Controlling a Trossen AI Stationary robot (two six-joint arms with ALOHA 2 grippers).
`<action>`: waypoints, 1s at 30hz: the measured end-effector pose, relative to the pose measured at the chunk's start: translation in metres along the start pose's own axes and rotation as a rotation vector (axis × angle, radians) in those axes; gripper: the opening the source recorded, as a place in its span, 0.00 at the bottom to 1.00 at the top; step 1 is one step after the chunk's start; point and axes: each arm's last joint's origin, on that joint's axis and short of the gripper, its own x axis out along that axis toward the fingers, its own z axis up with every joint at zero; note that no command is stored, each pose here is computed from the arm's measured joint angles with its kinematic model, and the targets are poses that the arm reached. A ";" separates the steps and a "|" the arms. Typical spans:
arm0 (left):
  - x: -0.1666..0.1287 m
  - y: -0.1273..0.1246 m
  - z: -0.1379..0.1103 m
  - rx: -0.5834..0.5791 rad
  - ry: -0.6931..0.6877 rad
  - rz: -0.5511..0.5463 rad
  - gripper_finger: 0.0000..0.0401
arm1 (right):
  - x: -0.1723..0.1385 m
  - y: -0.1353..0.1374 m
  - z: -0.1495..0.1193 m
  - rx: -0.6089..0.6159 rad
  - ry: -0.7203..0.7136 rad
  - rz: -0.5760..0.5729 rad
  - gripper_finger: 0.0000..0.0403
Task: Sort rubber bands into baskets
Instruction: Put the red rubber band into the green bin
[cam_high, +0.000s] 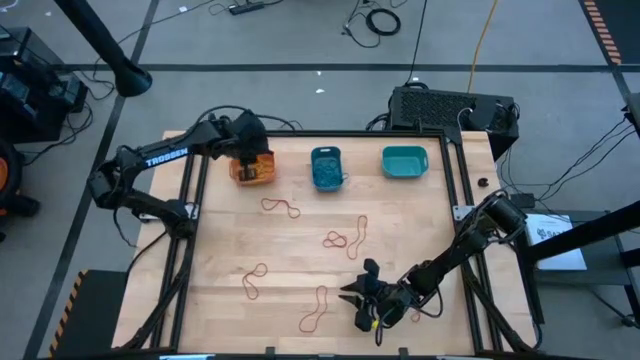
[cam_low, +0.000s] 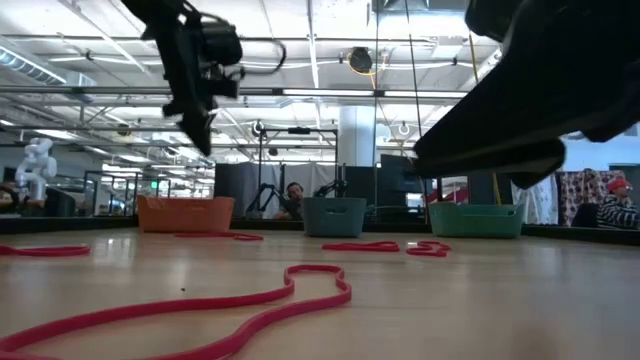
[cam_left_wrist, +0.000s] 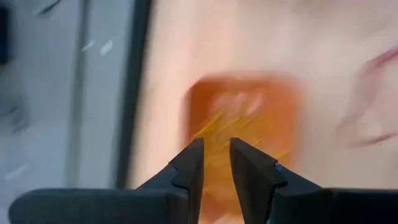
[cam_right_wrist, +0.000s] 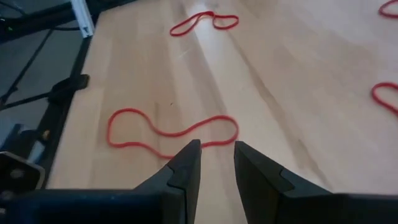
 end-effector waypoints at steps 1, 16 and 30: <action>-0.004 -0.003 0.002 -0.026 -0.047 -0.050 0.21 | 0.001 -0.002 0.001 -0.006 -0.002 -0.006 0.23; -0.004 -0.135 -0.019 -0.105 -0.383 -0.611 0.21 | 0.036 -0.060 0.043 -0.112 0.032 -0.159 0.23; -0.018 -0.257 -0.065 -0.066 -0.915 -0.627 0.21 | 0.035 -0.136 0.077 -0.033 0.328 -0.257 0.23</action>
